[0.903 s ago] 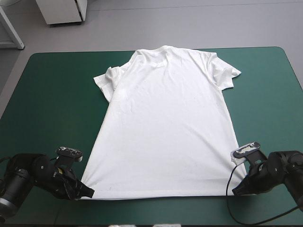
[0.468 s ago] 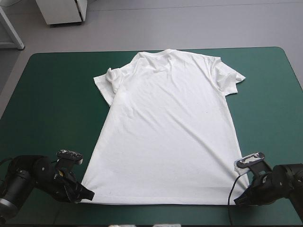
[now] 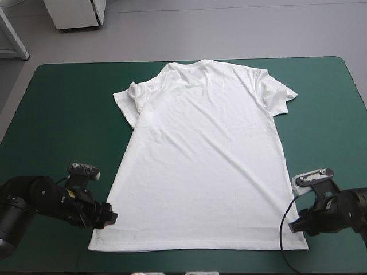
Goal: Fold the cloth
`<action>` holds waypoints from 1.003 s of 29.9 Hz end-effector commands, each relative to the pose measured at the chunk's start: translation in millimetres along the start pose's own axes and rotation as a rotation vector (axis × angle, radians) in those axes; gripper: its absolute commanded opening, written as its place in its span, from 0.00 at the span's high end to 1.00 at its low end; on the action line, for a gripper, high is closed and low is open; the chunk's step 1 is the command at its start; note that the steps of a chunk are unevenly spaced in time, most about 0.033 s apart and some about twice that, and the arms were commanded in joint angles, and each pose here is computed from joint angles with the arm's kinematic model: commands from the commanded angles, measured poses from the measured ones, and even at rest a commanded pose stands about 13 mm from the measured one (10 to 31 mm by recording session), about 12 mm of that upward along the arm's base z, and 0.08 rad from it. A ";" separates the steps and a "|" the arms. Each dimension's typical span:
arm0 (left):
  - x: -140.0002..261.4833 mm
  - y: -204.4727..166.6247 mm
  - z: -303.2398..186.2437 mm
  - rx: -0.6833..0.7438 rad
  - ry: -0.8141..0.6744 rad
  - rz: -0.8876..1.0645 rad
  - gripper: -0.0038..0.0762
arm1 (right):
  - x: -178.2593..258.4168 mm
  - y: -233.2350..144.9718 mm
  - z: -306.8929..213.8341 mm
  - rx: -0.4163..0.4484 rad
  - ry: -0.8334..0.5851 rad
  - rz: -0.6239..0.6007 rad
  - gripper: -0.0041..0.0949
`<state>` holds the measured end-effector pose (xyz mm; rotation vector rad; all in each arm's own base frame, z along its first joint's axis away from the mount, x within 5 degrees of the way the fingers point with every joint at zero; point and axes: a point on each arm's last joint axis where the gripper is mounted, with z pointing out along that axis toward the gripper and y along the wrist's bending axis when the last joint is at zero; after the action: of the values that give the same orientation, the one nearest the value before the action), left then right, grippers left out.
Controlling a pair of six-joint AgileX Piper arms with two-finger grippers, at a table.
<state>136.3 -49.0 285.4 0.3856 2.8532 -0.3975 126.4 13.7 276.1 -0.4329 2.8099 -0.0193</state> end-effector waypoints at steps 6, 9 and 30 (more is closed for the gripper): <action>-97.6 0.3 -28.6 -0.054 -0.298 0.048 0.34 | -74.3 -20.2 -15.8 0.092 -0.139 0.022 0.39; -135.4 4.5 -15.8 -0.048 -0.310 0.063 0.34 | -104.0 -26.1 -11.8 0.093 -0.138 0.027 0.39; -236.6 46.8 84.7 -0.039 -0.178 0.021 0.38 | -229.6 -48.4 40.7 0.061 -0.139 0.041 0.40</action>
<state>382.3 -87.3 237.0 0.3932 2.7601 -0.3325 355.9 34.8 285.6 -0.3560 2.7630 -0.0682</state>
